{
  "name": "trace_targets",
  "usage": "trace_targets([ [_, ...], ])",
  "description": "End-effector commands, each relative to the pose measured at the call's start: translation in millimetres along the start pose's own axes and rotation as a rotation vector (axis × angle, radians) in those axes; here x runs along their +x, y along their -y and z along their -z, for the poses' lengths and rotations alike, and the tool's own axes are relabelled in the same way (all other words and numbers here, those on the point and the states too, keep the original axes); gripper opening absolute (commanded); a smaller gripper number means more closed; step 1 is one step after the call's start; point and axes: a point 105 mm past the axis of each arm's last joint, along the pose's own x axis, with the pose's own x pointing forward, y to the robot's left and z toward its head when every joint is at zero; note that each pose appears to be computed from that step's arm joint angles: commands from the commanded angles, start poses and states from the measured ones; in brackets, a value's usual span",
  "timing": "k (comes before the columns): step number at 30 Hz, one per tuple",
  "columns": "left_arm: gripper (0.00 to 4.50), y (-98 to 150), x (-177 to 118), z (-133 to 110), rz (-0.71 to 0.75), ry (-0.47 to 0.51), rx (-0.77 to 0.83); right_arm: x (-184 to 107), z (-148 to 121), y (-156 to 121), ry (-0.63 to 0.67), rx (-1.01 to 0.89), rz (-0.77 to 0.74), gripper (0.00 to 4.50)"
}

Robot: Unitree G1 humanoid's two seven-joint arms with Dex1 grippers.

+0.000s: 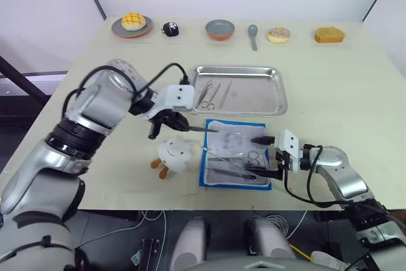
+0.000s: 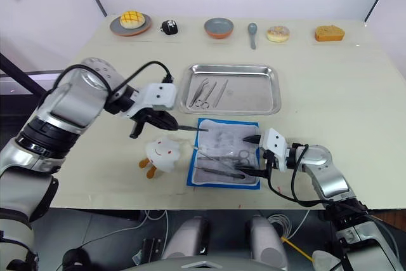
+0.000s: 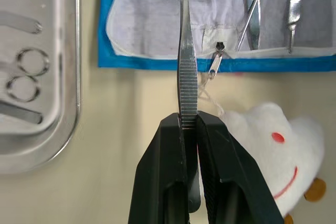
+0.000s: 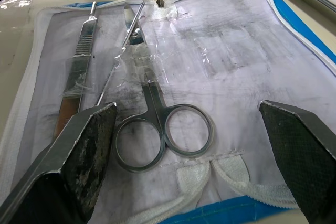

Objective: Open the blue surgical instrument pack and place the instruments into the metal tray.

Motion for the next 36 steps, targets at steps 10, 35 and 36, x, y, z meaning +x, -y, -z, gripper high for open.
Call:
trace_targets([
  [10,0.04,-60,15,-65,-0.482,0.354,-0.455,-11,44,-6,-0.150,0.128,-0.012,4.50],
  [35,0.04,-95,113,-107,-0.711,0.340,-0.924,-24,42,-12,-0.174,0.135,-0.034,4.50],
  [36,0.04,-94,114,-106,-0.710,0.336,-0.932,-24,42,-12,-0.174,0.136,-0.034,4.50],
])
